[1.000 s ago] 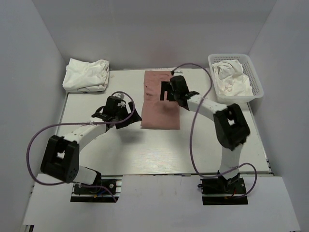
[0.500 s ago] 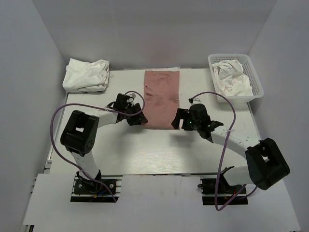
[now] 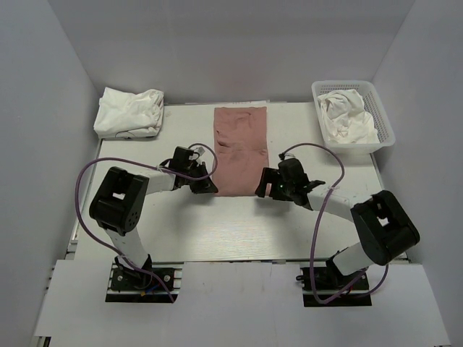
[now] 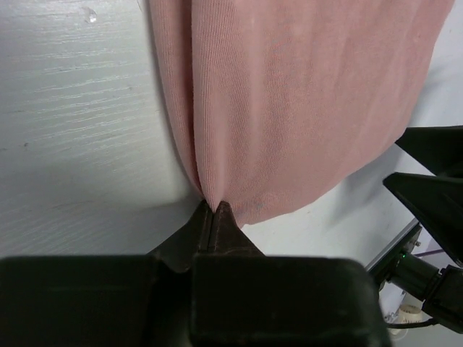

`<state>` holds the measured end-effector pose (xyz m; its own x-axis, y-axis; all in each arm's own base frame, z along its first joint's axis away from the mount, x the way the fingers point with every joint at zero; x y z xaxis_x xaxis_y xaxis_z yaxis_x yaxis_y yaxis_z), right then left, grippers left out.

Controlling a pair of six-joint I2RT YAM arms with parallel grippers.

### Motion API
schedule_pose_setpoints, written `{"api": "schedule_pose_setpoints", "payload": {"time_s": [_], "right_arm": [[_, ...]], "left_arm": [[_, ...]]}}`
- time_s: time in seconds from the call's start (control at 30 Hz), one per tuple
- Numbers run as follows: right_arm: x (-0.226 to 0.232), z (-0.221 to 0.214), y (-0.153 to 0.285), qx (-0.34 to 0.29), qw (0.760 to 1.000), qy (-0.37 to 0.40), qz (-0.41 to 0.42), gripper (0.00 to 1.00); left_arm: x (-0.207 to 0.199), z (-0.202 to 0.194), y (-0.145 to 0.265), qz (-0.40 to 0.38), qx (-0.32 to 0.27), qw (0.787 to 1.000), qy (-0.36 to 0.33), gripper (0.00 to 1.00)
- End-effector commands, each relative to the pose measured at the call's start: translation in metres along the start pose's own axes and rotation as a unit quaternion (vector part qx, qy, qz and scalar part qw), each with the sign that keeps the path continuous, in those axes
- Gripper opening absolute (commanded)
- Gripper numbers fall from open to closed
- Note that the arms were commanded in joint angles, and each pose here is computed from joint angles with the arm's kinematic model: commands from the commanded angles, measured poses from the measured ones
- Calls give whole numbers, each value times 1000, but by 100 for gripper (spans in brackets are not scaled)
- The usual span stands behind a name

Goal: Fold and stack the t-shirts

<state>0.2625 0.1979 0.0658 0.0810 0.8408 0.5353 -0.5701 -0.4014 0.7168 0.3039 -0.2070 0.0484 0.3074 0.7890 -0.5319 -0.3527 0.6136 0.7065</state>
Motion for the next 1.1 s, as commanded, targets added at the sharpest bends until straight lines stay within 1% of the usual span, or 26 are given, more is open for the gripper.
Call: {"api": "schedule_pose_setpoints", "payload": {"time_s": [0.0,0.03,0.07,0.1,0.13,0.17,0.2,0.27,0.3,0.33,0.37,0.4,0.47,0.5,0.53,0.6,0.63,0.67,0.7,0.73,0.77,0.8,0.9,0.93,1.0,1.07], "right_arm": [[14,14,-5,-16,1000,-9,18,89],[10,12,-10,-12,1000,-11,6,87],[12,16,-12,-15,1000,-7,7,82],[12,16,-15,-15,1000,-6,7,80],[12,16,-17,-15,1000,-4,4,80],[11,15,-22,-10,1000,-1,0,76],[11,17,-23,-11,1000,0,0,59],[14,17,-24,-5,1000,4,2,42],[13,15,-23,-1,1000,3,1,25],[12,14,-22,2,1000,11,1,20],[12,14,-16,-3,1000,4,2,15],[12,12,-14,1,1000,5,2,9],[16,12,0,-8,1000,8,15,4],[9,6,2,-2,1000,8,11,2],[16,2,11,13,999,10,40,0],[19,-3,26,22,998,24,56,0],[16,-11,32,39,998,27,50,0],[21,-17,38,58,995,31,69,0],[25,-17,51,56,995,32,80,0],[26,-23,58,70,993,36,85,0],[27,-25,64,75,993,39,87,0],[35,-18,78,57,992,46,106,0],[39,-8,94,38,993,51,98,0],[51,4,103,19,992,56,111,0],[54,10,107,15,992,55,109,0],[69,24,111,-1,991,52,122,0]], "left_arm": [[-7,-4,7,-14,1,1000,-12,0],[-7,-6,8,-14,1,1000,-12,0],[-7,-6,8,-14,1,1000,-12,0],[-9,-3,11,-16,-5,1000,-20,0],[-10,-4,13,-16,-6,1000,-21,0],[-10,-4,13,-16,-6,1000,-21,0],[-11,-2,15,-17,-10,1000,-23,0],[-13,-1,15,-23,-12,999,-25,0],[-15,1,17,-25,-17,999,-27,0],[-17,0,18,-30,-15,999,-28,0],[-19,2,20,-36,-17,999,-30,0],[-24,5,24,-43,-24,998,-35,0],[-25,-2,28,-35,-23,999,-32,0],[-26,-2,31,-32,-29,998,-34,0],[-32,-6,39,-36,-31,998,-36,0],[-41,-11,50,-41,-33,998,-42,0],[-53,-12,62,-53,-49,996,-53,0],[-59,-18,68,-59,-49,995,-60,0],[-63,-19,76,-62,-56,995,-57,0],[-65,-25,80,-58,-59,995,-57,0],[-76,-20,94,-66,-82,992,-65,0],[-77,-22,99,-68,-86,992,-67,0],[-87,-19,111,-77,-106,989,-69,0],[-91,-13,117,-78,-121,987,-75,0],[-100,3,126,-78,-142,984,-76,0],[-104,18,132,-66,-168,980,-80,0]]}}
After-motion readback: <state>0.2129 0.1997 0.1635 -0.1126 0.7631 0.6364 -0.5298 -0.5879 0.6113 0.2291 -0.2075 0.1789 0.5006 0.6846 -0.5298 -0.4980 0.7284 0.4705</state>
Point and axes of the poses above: each gripper's point midway between its finger pads, its own y axis back along the fingers, its own x axis along the line the jaws close on, z = x × y, the point moved 4 cm from there along y, back along the fingers, and after that the axes turned 15 degrees about -y, right-handed, at the moved point
